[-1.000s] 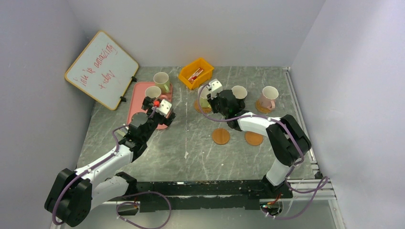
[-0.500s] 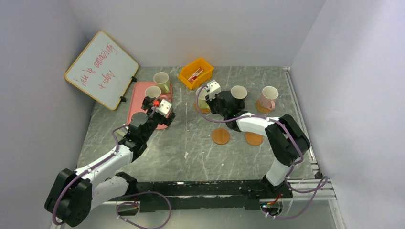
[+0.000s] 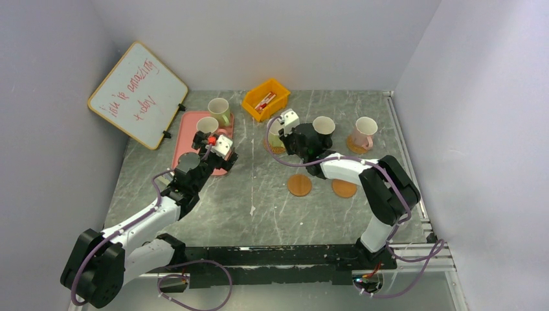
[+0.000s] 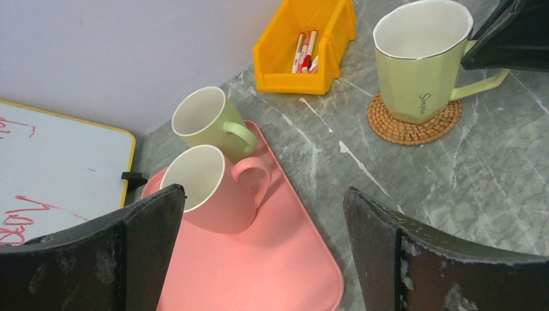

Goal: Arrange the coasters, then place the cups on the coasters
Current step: Place the cup on the coaster.

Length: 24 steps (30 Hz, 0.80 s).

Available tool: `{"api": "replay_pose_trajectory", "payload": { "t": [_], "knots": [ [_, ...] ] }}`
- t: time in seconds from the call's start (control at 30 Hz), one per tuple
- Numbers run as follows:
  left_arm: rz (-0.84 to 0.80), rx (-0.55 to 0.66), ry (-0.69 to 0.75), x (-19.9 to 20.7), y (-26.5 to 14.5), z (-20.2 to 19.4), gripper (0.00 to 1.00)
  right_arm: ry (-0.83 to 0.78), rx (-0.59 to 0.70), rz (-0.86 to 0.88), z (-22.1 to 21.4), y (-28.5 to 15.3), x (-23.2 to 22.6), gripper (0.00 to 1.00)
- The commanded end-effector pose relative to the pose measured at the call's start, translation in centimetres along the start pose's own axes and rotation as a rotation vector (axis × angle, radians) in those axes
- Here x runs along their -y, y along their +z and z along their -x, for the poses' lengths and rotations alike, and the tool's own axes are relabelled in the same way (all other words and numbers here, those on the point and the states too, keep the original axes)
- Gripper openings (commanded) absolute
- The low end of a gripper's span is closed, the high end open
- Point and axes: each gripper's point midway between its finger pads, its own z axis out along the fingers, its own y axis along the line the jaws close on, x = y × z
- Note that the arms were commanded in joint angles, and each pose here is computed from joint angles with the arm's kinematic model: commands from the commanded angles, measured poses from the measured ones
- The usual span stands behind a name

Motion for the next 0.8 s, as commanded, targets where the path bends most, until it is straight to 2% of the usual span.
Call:
{"api": "replay_pose_trajectory", "payload": {
  "t": [0.0, 0.77],
  "knots": [
    [0.011, 0.05, 0.002, -0.36, 0.14, 1.04, 0.97, 0.016, 0.211, -0.039, 6.23, -0.05, 0.86, 0.0],
    [0.008, 0.048, -0.001, -0.3, 0.16, 0.96, 0.97, 0.017, 0.197, -0.03, 5.92, 0.21, 0.43, 0.0]
  ]
}}
